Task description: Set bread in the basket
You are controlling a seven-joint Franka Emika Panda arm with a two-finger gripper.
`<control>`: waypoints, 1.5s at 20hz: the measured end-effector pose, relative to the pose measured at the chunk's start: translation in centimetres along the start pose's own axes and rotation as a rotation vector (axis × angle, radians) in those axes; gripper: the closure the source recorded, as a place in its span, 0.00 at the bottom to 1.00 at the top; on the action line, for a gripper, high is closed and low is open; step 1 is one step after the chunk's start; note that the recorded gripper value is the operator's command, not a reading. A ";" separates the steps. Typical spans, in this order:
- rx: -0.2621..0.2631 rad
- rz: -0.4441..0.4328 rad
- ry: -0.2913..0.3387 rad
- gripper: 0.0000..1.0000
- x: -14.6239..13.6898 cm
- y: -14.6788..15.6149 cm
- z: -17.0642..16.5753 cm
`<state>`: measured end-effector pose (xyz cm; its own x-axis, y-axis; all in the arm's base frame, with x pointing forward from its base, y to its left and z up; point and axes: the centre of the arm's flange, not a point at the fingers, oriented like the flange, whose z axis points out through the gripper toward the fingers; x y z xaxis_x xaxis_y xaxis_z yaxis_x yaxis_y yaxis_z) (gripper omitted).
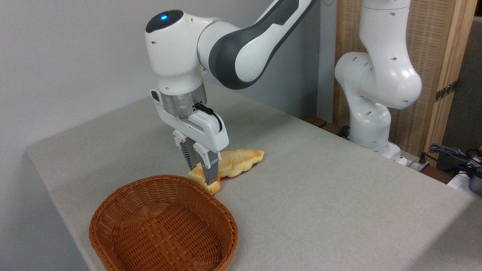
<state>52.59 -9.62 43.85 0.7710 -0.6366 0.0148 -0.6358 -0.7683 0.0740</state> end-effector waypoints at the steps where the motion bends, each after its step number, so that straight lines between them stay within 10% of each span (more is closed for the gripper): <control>1: 0.000 0.000 0.001 0.55 0.0 0.0 0.0; 23: 0.010 -0.012 0.175 0.53 2.1 0.3 -9.2; 26: 0.015 -0.029 0.219 0.46 2.1 -0.5 -11.2; 30: 0.029 -0.045 0.242 0.07 2.0 -1.5 -11.6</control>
<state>55.48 -8.93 55.32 0.7823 -0.5700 0.2511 -0.5987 -0.7993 0.0510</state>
